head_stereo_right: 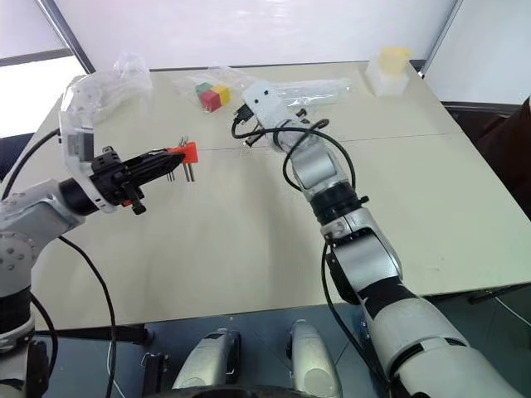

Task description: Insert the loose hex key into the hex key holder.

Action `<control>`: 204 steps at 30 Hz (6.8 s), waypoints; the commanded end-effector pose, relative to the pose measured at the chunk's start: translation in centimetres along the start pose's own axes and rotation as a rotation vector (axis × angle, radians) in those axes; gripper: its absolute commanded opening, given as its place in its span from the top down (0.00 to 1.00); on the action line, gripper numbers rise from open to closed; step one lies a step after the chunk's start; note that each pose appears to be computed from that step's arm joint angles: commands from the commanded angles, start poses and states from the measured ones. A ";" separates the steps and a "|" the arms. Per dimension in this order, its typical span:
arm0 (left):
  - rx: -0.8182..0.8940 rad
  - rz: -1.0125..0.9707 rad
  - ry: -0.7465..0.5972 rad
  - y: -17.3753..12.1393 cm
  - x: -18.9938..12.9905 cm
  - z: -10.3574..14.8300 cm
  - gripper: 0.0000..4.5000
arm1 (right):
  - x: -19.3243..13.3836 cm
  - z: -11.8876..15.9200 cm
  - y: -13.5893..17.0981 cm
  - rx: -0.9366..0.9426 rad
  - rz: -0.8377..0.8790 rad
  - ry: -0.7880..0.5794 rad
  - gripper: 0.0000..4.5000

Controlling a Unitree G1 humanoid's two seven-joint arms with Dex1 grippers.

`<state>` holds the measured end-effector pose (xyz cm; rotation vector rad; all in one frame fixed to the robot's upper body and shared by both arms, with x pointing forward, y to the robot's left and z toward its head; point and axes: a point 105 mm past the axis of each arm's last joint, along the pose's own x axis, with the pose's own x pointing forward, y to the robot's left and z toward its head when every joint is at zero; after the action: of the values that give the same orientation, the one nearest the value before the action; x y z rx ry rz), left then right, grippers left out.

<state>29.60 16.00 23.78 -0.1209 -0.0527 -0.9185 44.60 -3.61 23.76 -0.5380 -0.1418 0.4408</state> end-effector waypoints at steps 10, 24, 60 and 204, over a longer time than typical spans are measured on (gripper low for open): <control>-0.050 -0.035 -0.059 1.6 1.9 1.2 1.00 | -6.7 11.3 1.4 -0.256 0.088 -0.792 0.99; -0.051 -0.107 -0.051 1.4 2.9 2.1 1.00 | -8.2 12.4 3.3 -0.518 0.092 -0.976 0.99; 0.000 -0.101 -0.021 0.6 1.8 2.2 1.00 | -7.9 11.8 2.5 -0.669 0.231 -0.952 0.99; 0.096 -0.094 -0.088 0.5 2.3 3.5 1.00 | -8.9 12.9 2.1 -0.635 0.382 -0.906 0.47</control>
<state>31.59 14.97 26.22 -0.0940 -0.1283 -0.9972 33.64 0.55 31.40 -0.9873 -1.0121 1.0389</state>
